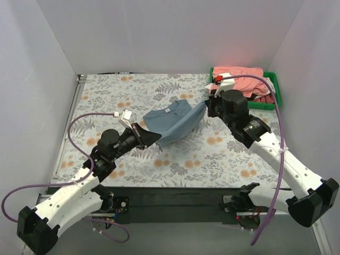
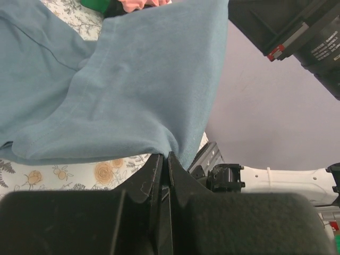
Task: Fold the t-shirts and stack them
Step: Fold the tshirt
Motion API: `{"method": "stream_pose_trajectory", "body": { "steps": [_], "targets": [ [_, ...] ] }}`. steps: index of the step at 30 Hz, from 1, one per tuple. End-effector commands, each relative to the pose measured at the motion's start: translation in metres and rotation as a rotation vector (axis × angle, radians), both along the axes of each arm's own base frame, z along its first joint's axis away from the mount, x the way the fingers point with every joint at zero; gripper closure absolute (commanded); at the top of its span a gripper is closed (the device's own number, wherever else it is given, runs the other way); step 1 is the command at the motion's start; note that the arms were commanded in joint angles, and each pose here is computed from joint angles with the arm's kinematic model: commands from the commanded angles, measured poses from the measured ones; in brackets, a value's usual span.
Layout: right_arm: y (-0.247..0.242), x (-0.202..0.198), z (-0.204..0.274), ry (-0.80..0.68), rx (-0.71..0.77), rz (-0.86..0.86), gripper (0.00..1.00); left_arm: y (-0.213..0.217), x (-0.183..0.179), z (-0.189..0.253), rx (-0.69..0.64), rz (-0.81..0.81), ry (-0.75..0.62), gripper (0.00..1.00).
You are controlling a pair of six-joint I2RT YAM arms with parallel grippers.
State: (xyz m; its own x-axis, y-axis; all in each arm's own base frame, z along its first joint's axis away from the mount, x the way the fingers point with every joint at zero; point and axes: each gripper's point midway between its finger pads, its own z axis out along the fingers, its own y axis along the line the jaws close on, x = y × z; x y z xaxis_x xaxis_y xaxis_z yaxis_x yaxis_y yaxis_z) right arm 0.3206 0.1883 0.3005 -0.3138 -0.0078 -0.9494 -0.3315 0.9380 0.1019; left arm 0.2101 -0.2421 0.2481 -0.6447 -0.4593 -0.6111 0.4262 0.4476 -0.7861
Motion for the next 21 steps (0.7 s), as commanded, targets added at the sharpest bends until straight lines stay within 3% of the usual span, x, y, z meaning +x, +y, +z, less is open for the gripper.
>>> {"method": "stream_pose_trajectory", "body": {
  "steps": [1, 21],
  "targets": [
    [-0.002, 0.022, 0.012, -0.051, -0.014, -0.067, 0.99, -0.004, 0.01, 0.0, -0.015, 0.02, -0.012, 1.0],
    [0.025, 0.111, -0.015, -0.002, -0.087, -0.063, 0.99, -0.001, 0.055, -0.048, 0.041, 0.179, 0.038, 1.0]
  ]
}}
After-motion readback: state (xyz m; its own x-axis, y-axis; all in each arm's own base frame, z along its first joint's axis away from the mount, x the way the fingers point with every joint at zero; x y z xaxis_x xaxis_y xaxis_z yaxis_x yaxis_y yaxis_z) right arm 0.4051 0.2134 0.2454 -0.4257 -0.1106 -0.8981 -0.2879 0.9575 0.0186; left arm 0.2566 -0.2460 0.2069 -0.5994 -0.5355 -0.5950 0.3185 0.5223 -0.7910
